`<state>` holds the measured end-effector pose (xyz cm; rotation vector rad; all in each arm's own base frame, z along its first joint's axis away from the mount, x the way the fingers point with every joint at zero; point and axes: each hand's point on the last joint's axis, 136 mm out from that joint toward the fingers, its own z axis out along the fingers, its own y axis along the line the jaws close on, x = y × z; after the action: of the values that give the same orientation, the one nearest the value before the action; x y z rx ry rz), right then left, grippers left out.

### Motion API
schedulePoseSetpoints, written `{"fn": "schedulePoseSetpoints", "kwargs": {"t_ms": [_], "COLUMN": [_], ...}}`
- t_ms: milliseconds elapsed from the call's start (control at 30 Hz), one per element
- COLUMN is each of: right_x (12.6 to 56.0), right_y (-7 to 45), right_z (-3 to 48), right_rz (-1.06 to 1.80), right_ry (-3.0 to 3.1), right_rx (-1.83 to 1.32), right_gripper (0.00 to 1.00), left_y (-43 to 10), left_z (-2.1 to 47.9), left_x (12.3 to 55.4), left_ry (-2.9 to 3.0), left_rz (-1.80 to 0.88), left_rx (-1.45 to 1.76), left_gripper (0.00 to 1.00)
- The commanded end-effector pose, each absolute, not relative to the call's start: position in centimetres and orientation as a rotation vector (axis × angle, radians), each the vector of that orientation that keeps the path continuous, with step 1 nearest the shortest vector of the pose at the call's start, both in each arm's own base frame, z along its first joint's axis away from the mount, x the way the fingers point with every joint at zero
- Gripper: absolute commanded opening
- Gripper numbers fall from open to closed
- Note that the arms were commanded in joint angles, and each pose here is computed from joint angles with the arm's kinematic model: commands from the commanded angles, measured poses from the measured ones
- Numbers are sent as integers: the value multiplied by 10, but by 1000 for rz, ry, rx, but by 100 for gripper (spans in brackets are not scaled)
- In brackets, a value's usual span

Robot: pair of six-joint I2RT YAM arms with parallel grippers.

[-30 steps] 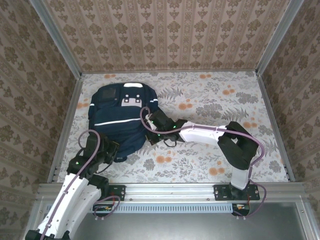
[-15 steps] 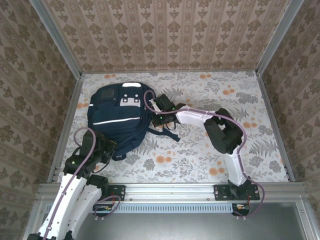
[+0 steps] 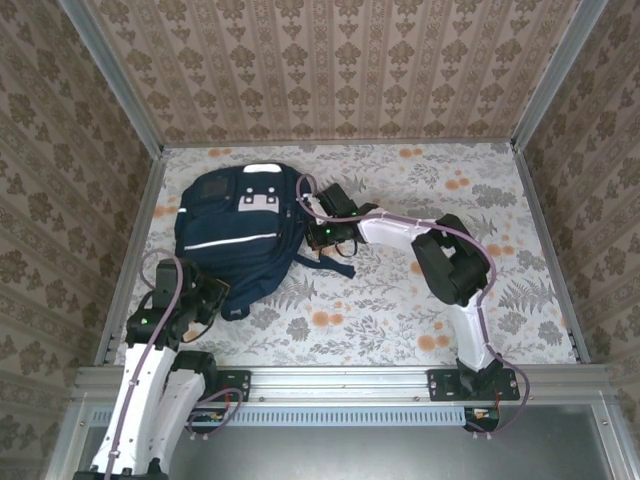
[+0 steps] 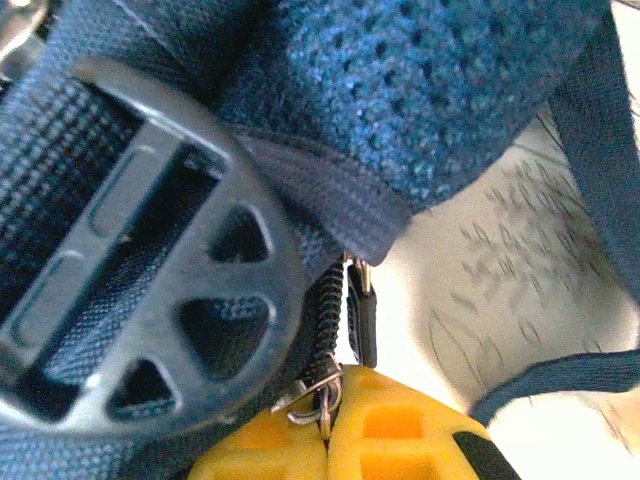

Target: Pack books, pencil case, and school supplies into a backpack

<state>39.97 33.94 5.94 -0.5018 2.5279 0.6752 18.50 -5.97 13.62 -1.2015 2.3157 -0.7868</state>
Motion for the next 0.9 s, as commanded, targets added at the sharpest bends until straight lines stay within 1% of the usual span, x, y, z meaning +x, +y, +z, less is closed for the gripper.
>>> {"fn": "schedulePoseSetpoints", "kwargs": {"t_ms": [0,100,167,300,367,500,567,733,867], "right_x": [434,422,424,431,434,445,456,482,497], "right_y": [262,246,230,207,199,184,176,158,145], "right_z": [100,96,91,92,98,97,98,99,96], "right_rz": [462,408,353,361,325,292,276,235,217], "right_ry": [2435,2444,2460,2468,2452,2471,2478,2499,2516], "right_rx": [-259,-238,-195,-108,-111,-94,-73,-10,44], "right_gripper": [0,0,0,0,0,0,0,0,0], "left_y": [-46,-42,-41,-55,-69,-96,-121,-176,-211], "left_z": [150,154,155,159,163,167,168,168,168], "left_x": [185,187,189,202,211,221,224,228,228], "left_ry": [2319,2323,2321,2303,2275,2270,2285,2361,2453], "left_rz": [-710,-697,-710,-834,-925,-996,-1039,-1070,-1008], "left_rx": [-1159,-1150,-1148,-1103,-1068,-982,-915,-755,-608], "left_gripper": [0,0,0,0,0,0,0,0,0]}}
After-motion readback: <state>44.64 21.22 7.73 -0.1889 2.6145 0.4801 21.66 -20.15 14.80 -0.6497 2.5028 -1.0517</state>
